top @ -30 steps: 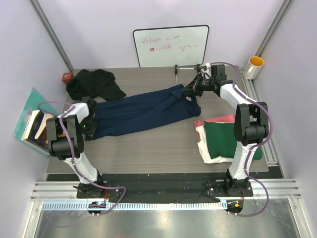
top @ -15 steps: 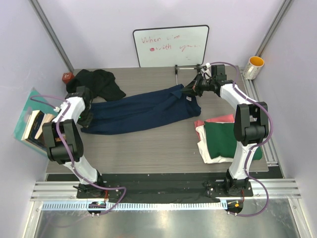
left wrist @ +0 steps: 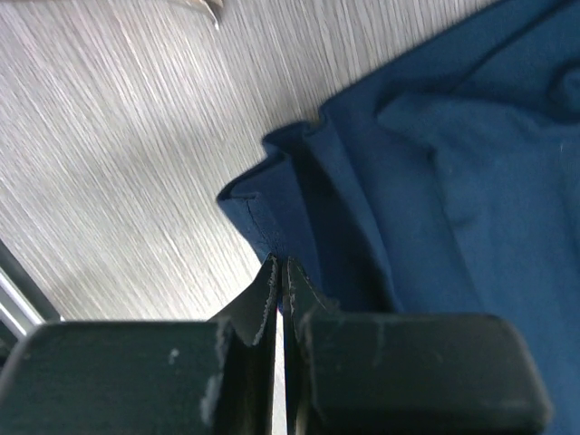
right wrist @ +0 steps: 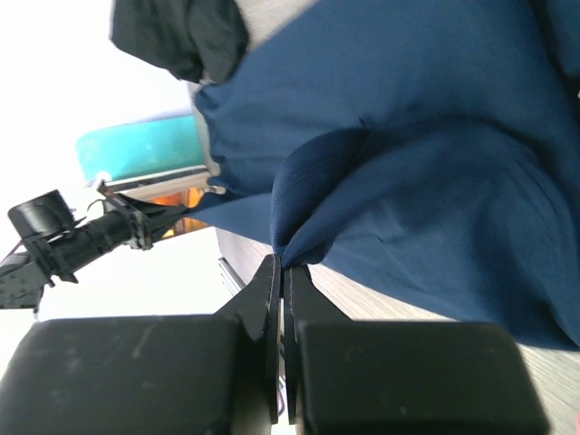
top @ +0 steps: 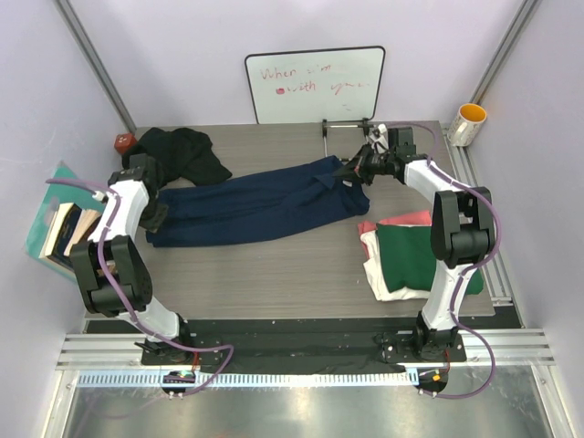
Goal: Fold and stack the t-shirts
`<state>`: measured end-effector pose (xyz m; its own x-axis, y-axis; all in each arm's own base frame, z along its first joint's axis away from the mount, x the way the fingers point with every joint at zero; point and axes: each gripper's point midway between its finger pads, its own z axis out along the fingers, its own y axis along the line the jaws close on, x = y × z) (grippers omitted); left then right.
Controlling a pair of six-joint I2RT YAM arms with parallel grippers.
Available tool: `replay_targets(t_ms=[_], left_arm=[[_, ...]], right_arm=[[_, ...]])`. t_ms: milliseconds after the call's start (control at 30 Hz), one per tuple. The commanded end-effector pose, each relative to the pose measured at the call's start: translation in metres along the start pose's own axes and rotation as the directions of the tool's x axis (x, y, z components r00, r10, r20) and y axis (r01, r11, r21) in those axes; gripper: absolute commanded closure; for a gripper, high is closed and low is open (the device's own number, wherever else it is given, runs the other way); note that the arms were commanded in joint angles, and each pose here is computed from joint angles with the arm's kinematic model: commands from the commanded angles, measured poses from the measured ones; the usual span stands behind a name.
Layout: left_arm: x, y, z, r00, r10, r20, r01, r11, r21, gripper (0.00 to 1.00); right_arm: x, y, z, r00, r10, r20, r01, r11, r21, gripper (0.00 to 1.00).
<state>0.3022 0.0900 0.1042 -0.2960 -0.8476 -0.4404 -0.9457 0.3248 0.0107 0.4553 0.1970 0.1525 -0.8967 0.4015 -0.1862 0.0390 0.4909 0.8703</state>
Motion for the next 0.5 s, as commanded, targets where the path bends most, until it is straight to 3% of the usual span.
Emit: replay_targets(t_ms=[0, 233, 467], left_arm=[[0.002, 0.003, -0.02, 0.998, 0.047, -0.038, -0.045, 0.997, 0.056, 1.0], [0.025, 0.029, -0.031, 0.99, 0.108, -0.085, -0.103, 0.993, 0.062, 1.0], [0.022, 0.052, -0.04, 0.994, 0.109, -0.021, -0.108, 0.992, 0.058, 1.0]], right_arm=[[0.003, 0.011, -0.015, 0.998, -0.048, 0.035, 0.049, 0.999, -0.016, 0.99], [0.023, 0.005, -0.029, 0.997, -0.057, 0.055, 0.057, 0.998, 0.004, 0.99], [0.035, 0.014, -0.044, 0.994, -0.057, 0.091, 0.058, 0.998, -0.001, 0.99]])
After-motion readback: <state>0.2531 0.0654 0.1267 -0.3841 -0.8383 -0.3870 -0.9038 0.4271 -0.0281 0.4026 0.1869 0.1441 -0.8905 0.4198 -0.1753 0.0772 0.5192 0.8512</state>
